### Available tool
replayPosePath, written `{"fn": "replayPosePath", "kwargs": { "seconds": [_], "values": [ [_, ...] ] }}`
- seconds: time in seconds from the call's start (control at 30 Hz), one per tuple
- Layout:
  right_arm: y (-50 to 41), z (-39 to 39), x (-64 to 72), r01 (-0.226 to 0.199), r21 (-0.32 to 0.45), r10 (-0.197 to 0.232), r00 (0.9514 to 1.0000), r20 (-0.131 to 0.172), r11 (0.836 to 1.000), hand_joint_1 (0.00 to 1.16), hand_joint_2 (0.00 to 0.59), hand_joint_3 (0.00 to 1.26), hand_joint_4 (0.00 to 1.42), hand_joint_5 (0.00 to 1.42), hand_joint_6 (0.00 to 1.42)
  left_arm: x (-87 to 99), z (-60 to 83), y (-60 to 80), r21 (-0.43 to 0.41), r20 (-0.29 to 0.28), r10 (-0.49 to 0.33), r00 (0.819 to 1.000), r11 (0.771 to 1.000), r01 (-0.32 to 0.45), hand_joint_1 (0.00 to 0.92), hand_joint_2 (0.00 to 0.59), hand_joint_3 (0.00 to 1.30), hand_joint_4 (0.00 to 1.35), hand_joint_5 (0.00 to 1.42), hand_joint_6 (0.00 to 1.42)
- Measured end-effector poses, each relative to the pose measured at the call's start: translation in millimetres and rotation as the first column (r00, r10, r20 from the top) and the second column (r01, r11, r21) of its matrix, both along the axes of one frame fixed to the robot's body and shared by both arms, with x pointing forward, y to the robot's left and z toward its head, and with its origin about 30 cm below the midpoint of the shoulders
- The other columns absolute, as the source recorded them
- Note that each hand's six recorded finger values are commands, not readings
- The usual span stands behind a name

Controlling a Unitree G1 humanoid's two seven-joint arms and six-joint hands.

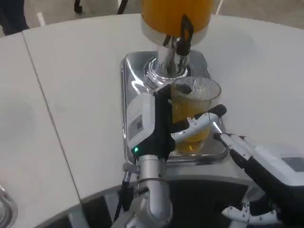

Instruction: Grasp the cup under the faucet to collect the drink, then remove the cup.

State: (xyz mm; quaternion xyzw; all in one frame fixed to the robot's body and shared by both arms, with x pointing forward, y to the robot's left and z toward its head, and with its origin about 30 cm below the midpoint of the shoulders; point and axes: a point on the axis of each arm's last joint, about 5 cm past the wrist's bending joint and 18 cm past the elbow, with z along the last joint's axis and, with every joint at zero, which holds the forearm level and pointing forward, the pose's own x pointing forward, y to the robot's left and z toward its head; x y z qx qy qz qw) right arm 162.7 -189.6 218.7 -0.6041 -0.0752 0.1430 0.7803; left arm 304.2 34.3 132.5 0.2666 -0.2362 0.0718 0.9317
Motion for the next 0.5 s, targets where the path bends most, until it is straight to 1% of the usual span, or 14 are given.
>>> {"fn": "replayPosePath", "kwargs": {
  "seconds": [0.17, 0.33, 0.4, 0.5],
  "values": [
    [0.9, 1.0, 0.8, -0.010, 0.000, 0.010, 0.9999, 0.008, 1.000, 0.68, 0.325, 0.00, 0.00, 0.00, 0.12, -0.6, -1.4, 2.3, -0.007, 0.004, 0.006, 1.000, 1.000, -0.006, 0.642, 0.050, 1.09, 1.13, 1.39, 1.42],
    [2.5, 2.9, 1.2, -0.039, 0.000, 0.039, 0.9989, 0.026, 0.999, 0.69, 0.329, 0.00, 0.00, 0.00, 0.13, -1.3, -3.7, 9.2, -0.011, 0.009, 0.020, 1.000, 1.000, -0.020, 0.644, 0.050, 1.09, 1.12, 1.39, 1.42],
    [3.2, 5.0, 0.5, -0.056, -0.018, 0.057, 0.9974, 0.044, 0.998, 0.69, 0.332, 0.00, 0.00, 0.00, 0.12, -0.5, -4.2, 15.1, -0.006, 0.015, 0.033, 0.999, 0.999, -0.033, 0.646, 0.051, 1.09, 1.12, 1.39, 1.42],
    [4.0, 6.5, 0.5, -0.075, -0.035, 0.077, 0.9955, 0.056, 0.997, 0.69, 0.335, 0.00, 0.00, 0.00, 0.12, 0.1, -4.4, 20.6, -0.002, 0.021, 0.045, 0.999, 0.999, -0.045, 0.648, 0.051, 1.09, 1.12, 1.39, 1.42]
  ]
}}
